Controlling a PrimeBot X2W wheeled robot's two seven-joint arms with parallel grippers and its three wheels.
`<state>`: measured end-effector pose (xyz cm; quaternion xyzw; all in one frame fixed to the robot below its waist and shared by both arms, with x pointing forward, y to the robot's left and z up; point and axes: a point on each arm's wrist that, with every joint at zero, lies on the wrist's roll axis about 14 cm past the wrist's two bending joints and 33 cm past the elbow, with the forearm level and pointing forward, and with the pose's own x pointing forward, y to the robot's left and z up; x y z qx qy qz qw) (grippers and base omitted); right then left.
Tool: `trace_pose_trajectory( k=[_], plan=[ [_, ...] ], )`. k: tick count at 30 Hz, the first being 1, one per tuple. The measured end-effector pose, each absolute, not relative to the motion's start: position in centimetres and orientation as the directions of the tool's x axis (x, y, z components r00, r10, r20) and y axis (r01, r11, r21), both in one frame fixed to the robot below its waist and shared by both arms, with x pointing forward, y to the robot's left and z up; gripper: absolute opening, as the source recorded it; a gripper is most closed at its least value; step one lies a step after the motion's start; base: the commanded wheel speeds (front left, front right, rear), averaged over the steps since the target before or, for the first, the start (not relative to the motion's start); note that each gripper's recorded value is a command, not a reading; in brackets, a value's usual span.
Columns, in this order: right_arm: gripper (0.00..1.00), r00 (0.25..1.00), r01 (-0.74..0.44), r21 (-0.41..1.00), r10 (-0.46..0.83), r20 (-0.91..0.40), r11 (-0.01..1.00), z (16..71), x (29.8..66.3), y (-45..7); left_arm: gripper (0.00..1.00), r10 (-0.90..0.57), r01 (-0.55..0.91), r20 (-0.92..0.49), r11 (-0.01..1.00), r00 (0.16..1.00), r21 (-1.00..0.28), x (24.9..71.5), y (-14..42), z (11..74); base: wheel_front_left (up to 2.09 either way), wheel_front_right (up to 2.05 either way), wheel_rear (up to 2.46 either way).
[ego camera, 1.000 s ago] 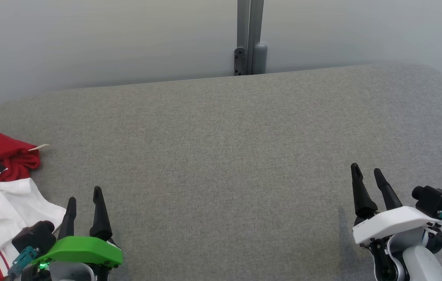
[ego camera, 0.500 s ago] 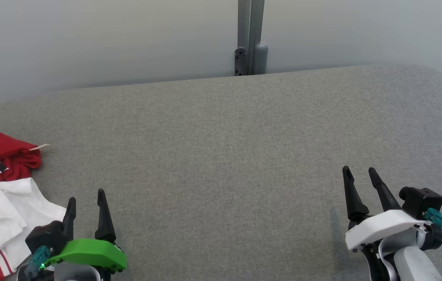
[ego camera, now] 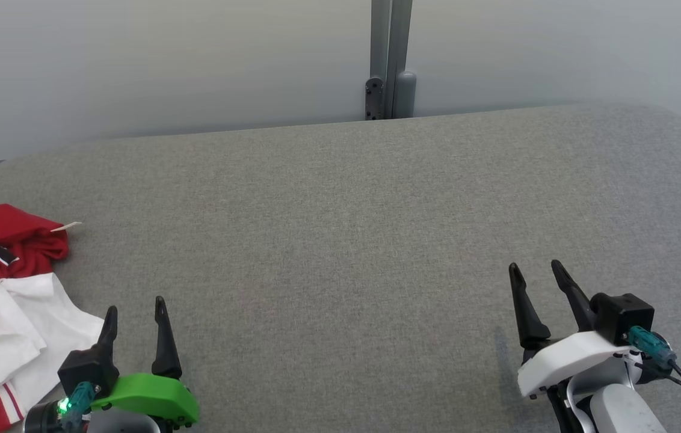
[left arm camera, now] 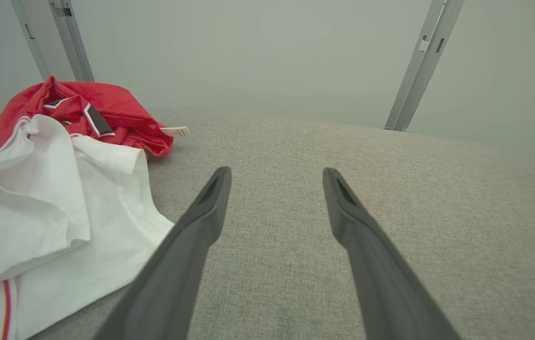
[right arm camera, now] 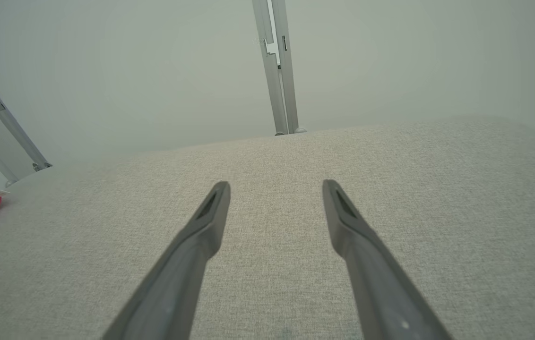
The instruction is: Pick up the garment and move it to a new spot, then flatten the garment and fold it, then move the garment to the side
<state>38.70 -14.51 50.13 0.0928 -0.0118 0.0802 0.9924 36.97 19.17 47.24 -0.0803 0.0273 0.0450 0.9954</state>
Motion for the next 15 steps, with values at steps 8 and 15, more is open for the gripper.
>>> trace_pose_trajectory(
  k=[8,15],
  plan=[
    [1.0,0.986,-0.162,0.12,0.157,0.049,0.979,50.3,38.57,-14.69,1.0,0.081,-0.085,-0.045,0.991,0.996,-0.101,36.91,19.08,47.42,0.0,0.0,0.0],
    [1.0,0.986,-0.162,0.076,0.158,0.06,0.984,50.49,38.57,-14.82,1.0,0.089,-0.092,-0.038,0.994,0.995,-0.061,36.86,19.35,47.39,0.0,0.0,0.0]
  ],
)
